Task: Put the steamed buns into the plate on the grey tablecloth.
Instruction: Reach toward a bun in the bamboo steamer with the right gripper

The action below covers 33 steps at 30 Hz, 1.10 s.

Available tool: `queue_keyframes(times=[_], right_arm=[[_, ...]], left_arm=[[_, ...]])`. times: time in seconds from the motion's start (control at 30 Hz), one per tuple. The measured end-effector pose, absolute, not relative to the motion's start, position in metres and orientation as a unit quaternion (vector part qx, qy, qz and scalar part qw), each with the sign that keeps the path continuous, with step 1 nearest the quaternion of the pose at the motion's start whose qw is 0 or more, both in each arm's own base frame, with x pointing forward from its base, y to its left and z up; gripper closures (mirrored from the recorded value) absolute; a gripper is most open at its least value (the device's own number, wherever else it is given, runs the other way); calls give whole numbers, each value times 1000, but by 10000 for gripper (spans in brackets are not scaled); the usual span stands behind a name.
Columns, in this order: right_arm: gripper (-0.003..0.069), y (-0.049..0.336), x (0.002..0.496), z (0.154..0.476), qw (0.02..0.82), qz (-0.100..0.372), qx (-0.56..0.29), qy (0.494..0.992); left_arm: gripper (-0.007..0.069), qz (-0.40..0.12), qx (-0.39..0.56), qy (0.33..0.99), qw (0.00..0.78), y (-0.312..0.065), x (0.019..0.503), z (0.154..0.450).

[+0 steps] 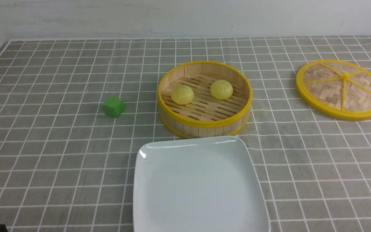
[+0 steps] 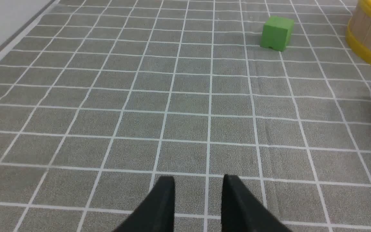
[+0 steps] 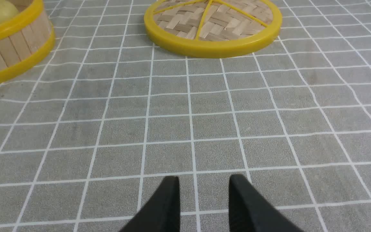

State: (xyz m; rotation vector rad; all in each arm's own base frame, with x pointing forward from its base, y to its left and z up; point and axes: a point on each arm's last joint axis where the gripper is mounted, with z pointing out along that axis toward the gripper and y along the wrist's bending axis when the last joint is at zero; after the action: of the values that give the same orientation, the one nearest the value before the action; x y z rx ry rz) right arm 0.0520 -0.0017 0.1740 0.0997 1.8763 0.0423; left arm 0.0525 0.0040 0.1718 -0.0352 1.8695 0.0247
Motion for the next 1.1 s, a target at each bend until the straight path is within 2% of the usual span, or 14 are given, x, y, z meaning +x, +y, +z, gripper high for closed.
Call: queue_keyframes(times=[1.1], right_arm=[[420,-1,52,174,590,21,39,806]], left_arm=[[385,11,-15,804,594,4,52,172]])
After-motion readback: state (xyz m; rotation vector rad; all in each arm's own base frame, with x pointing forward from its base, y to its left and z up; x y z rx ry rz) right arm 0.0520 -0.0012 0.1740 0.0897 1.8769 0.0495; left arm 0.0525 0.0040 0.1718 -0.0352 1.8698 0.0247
